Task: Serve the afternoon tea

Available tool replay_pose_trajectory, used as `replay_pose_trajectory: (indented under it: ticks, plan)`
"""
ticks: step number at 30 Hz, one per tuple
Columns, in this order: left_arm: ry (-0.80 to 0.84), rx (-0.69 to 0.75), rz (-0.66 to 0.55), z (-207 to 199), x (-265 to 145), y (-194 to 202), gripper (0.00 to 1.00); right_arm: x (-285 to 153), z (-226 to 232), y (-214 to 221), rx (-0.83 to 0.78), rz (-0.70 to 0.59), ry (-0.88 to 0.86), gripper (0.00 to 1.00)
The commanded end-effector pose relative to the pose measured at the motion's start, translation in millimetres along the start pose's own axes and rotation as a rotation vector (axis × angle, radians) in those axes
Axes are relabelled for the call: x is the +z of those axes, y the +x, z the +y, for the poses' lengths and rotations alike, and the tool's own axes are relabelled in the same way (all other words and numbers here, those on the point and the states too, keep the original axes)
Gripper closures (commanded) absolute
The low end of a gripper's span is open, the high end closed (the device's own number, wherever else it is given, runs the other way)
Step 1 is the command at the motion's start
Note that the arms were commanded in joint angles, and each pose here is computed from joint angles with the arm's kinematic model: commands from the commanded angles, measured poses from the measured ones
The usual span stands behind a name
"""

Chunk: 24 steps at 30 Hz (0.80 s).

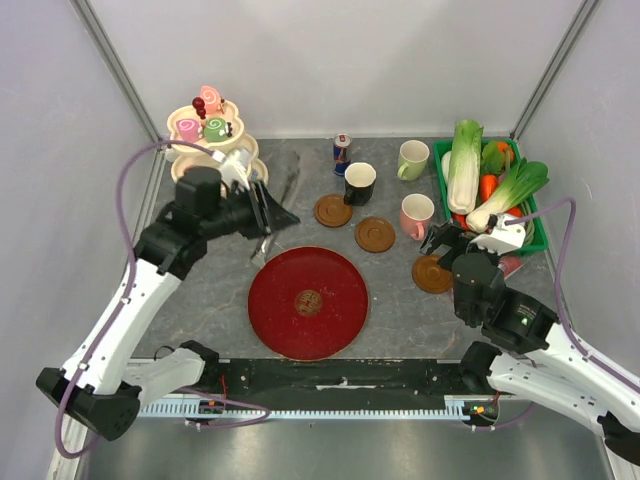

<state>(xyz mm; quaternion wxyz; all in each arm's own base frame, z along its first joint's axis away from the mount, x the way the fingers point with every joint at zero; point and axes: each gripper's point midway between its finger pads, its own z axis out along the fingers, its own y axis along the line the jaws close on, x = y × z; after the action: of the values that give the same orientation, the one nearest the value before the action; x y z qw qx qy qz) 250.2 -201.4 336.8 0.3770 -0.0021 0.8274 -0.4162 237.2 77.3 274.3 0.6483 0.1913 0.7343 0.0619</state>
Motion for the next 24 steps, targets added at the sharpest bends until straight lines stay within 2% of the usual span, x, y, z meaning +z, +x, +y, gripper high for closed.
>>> replay_pose_trajectory:
  ticks: [1, 3, 7, 12, 17, 24]
  plan:
    - [-0.076, 0.023, -0.014, 16.0, 12.8, 30.6, 0.57, -2.3, -2.0, -1.5, 0.065, -0.012, -0.012, 0.02]
    - [-0.202, 0.010, 0.013, 51.7, 17.1, 49.6, 0.59, -3.0, -1.8, 0.5, 0.060, -0.006, -0.022, 0.02]
    - [-0.604, -0.054, -0.006, 145.6, 3.7, 80.6, 0.64, -3.6, -4.4, 4.4, 0.034, 0.005, -0.024, 0.02]
    - [-0.948, -0.205, -0.113, 219.5, -34.6, 113.1, 0.57, -1.7, -4.7, 10.9, 0.013, 0.015, -0.019, 0.02]
    - [-1.059, -0.304, -0.174, 266.4, -51.8, 128.2, 0.51, 2.2, 6.1, 28.4, -0.063, 0.072, -0.048, 0.02]
    - [-0.994, -0.392, -0.120, 289.0, -35.8, 144.8, 0.50, 9.1, 33.9, 49.9, -0.136, 0.157, -0.107, 0.02]
